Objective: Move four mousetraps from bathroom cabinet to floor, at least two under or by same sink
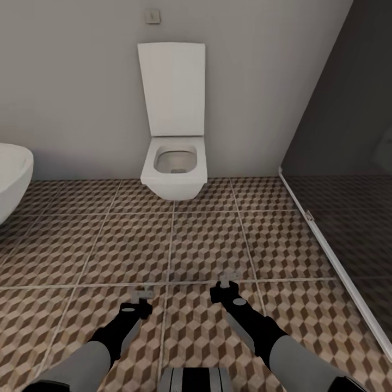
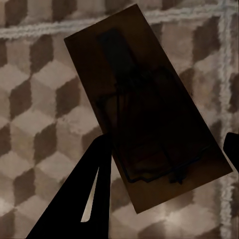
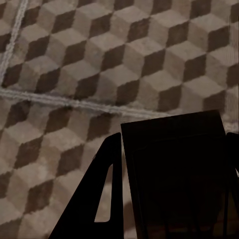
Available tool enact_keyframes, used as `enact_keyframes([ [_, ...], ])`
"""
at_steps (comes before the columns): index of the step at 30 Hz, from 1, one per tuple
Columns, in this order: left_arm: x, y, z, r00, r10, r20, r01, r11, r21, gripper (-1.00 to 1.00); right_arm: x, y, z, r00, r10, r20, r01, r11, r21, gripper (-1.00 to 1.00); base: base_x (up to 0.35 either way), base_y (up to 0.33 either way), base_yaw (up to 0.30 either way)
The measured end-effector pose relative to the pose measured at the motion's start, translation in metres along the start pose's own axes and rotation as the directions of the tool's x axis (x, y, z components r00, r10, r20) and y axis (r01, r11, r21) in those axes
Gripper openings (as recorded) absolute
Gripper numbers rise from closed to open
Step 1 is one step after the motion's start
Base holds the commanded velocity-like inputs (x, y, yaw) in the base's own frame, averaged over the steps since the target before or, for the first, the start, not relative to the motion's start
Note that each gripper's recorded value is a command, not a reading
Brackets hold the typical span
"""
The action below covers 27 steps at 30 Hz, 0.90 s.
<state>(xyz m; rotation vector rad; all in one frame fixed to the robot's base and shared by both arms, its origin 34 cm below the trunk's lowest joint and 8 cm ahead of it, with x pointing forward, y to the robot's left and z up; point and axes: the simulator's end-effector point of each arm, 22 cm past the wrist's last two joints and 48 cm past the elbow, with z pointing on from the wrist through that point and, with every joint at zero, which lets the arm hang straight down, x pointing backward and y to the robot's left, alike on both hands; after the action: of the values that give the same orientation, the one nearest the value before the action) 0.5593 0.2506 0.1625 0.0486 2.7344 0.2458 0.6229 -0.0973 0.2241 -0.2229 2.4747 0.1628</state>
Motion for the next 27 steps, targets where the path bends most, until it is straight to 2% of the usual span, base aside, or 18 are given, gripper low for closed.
enact_keyframes([
  [14, 0.030, -0.005, 0.018, 0.998, 0.010, -0.056, -0.009, 1.000, 0.004, -1.00, 0.033, 0.001, 0.015, 0.998, 0.009, -0.056, -0.010, 1.000, -0.007, -1.00, 0.000, 0.000, 0.000],
  [24, 0.030, -0.005, 0.018, 0.998, 0.010, -0.056, -0.010, 1.000, 0.004, -1.00, 0.033, 0.002, 0.015, 0.998, 0.009, -0.055, -0.009, 1.000, -0.008, -1.00, 0.000, 0.000, 0.000],
  [27, 0.024, -0.005, 0.018, 0.999, 0.004, -0.033, -0.004, 1.000, 0.004, -1.00, 0.032, 0.002, 0.015, 0.999, 0.009, -0.052, -0.010, 1.000, -0.009, -1.00, 0.000, 0.000, 0.000],
])
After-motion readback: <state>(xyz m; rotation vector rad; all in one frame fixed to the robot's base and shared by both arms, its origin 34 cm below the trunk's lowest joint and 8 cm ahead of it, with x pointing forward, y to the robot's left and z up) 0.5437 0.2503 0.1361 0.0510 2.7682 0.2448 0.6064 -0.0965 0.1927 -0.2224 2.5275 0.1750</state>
